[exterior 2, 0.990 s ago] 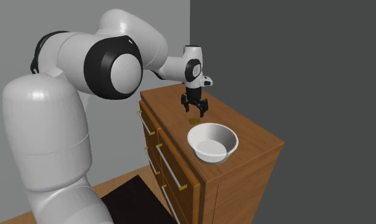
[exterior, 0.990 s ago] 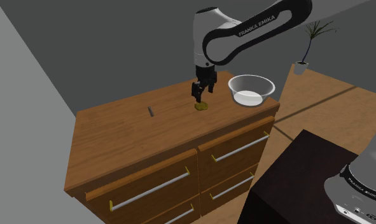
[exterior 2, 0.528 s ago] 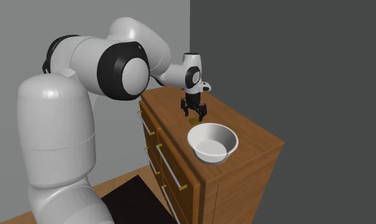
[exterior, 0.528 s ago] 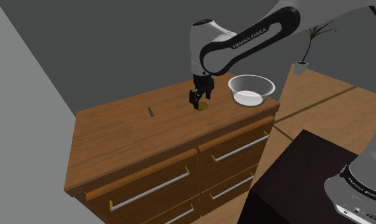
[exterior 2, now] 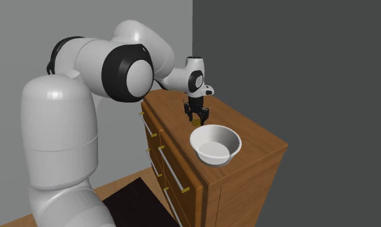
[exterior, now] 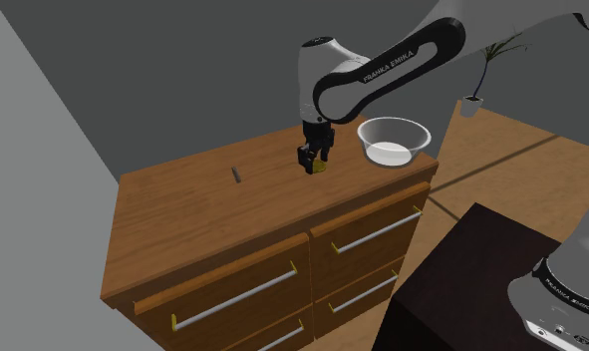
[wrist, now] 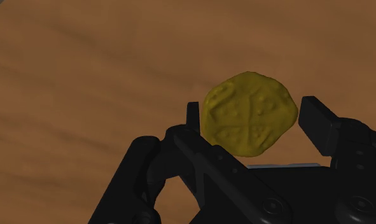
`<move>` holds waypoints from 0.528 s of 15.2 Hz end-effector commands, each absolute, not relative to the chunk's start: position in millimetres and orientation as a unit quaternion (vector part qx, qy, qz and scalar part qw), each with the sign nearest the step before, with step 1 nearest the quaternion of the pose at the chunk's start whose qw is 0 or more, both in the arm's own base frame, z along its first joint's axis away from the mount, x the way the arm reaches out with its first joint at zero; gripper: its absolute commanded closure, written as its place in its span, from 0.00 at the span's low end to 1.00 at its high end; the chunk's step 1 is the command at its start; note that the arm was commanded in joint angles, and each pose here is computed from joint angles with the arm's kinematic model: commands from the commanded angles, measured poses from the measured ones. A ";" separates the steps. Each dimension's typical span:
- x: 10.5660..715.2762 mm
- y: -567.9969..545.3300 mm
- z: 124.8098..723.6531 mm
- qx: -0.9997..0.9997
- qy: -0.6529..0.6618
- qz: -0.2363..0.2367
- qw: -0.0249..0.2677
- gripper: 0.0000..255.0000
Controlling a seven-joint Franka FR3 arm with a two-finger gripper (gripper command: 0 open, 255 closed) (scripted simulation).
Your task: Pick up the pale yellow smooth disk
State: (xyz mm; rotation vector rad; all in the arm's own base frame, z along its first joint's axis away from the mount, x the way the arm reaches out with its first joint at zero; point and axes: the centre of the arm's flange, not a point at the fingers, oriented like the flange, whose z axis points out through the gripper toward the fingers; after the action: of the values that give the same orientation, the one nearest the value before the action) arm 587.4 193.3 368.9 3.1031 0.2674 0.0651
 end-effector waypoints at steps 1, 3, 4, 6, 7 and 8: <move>587.3 193.0 368.0 0.996 0.086 0.020 0.013 1.00; 587.1 193.0 368.0 0.996 0.086 0.020 0.013 1.00; 587.0 192.9 368.2 0.996 0.086 0.020 0.013 1.00; 587.0 193.0 372.9 0.996 0.086 0.020 0.013 1.00; 586.9 193.0 378.2 0.996 0.086 0.020 0.013 1.00; 587.0 193.0 383.5 0.996 0.086 0.020 0.013 1.00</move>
State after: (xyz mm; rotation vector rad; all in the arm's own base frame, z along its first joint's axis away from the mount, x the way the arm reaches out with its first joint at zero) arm 586.9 194.0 379.1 3.1029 0.2670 0.0626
